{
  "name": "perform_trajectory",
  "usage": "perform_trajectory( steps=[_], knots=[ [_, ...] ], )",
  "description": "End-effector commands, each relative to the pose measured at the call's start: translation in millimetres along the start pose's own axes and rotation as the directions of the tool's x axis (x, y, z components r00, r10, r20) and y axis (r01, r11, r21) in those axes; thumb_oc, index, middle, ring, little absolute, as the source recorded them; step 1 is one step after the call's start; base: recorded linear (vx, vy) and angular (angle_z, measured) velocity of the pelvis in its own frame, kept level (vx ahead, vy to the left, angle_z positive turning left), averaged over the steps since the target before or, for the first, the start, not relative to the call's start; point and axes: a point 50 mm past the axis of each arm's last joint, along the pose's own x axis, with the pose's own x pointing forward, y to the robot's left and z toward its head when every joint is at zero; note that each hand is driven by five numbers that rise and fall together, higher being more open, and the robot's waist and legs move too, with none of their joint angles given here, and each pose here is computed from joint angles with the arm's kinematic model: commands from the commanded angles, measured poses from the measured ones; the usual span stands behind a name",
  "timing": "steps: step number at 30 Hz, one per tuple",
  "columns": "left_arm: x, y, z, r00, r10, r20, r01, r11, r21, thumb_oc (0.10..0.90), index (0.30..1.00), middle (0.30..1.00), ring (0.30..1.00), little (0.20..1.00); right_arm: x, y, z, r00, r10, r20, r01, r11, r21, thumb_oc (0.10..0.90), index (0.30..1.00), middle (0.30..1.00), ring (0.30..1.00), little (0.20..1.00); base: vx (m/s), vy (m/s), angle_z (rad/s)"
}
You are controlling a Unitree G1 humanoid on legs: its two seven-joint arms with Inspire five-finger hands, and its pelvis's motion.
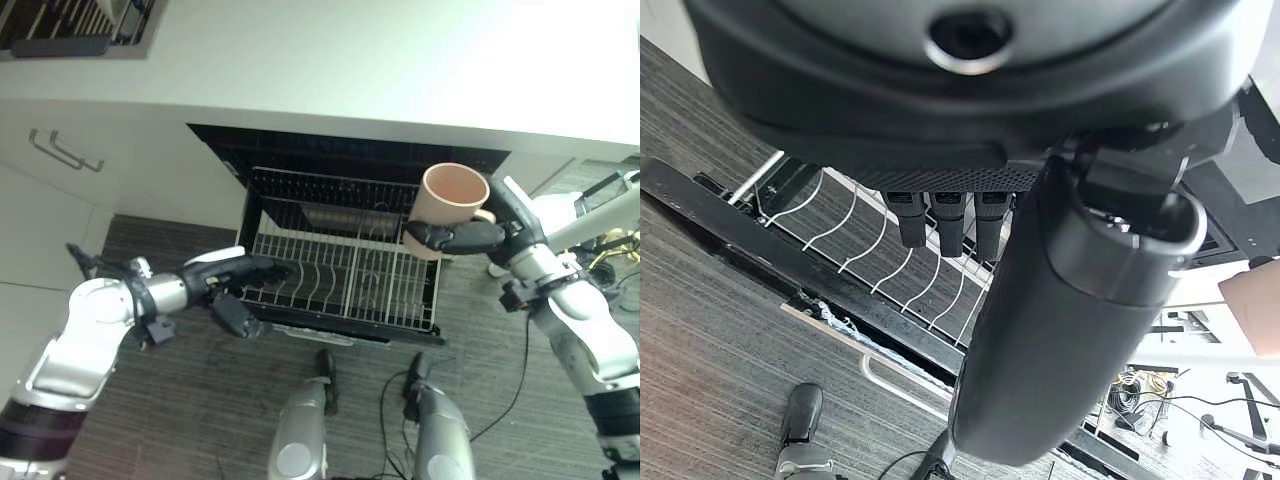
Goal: Place the dishes in the dishwasher.
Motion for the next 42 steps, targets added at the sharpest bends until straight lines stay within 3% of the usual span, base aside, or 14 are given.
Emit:
perform_trajectory(
  steps=[1, 5, 21, 29, 30, 33, 42],
  knots=[
    [-13, 12, 6, 0.995, 0.092, -0.026, -0.087, 0.981, 0.171, 0.800, 0.900, 0.900, 0.900, 0.900, -3, 3, 43, 0.967, 0.023, 0.253, -0.023, 1.000, -0.006, 0.400, 0.300, 0.300, 0.300, 0.300, 0.00, 0.000, 0.00],
    [-17, 18, 7, 0.983, 0.183, 0.025, -0.184, 0.955, 0.231, 0.800, 0.900, 0.900, 0.900, 0.900, -4, 3, 44, 0.967, 0.015, 0.255, -0.013, 1.000, -0.010, 0.400, 0.300, 0.300, 0.300, 0.300, 0.00, 0.000, 0.00],
    [-6, -6, -9, 0.997, 0.043, -0.066, -0.026, 0.972, 0.234, 0.800, 0.900, 0.900, 0.900, 0.900, -7, 4, 29, 0.976, -0.009, 0.216, 0.005, 1.000, 0.018, 0.400, 0.300, 0.300, 0.300, 0.300, 0.00, -0.001, 0.00],
    [-6, -7, -9, 0.997, 0.041, -0.067, -0.024, 0.972, 0.234, 0.800, 0.900, 0.900, 0.900, 0.900, -7, 4, 28, 0.976, -0.011, 0.216, 0.007, 1.000, 0.018, 0.400, 0.300, 0.300, 0.300, 0.300, 0.00, 0.000, 0.00],
    [11, -21, -16, 0.991, -0.043, -0.125, 0.071, 0.970, 0.232, 0.800, 0.900, 0.900, 0.900, 0.900, 4, 9, 17, 0.984, -0.028, 0.178, 0.022, 0.999, 0.039, 0.400, 0.300, 0.300, 0.300, 0.300, 0.00, 0.000, 0.00],
    [26, -28, -20, 0.984, -0.087, -0.152, 0.123, 0.962, 0.243, 0.800, 0.900, 0.900, 0.900, 0.900, 14, 6, 13, 0.985, -0.062, 0.159, 0.054, 0.997, 0.054, 0.400, 0.300, 0.300, 0.300, 0.300, -0.01, -0.012, 0.00],
    [51, -31, -22, 0.989, -0.018, -0.145, 0.062, 0.951, 0.304, 0.800, 0.900, 0.900, 0.900, 0.900, 37, 5, 1, 0.990, -0.111, 0.089, 0.106, 0.992, 0.063, 0.400, 0.300, 0.300, 0.300, 0.300, 0.00, 0.000, 0.00]
  ],
)
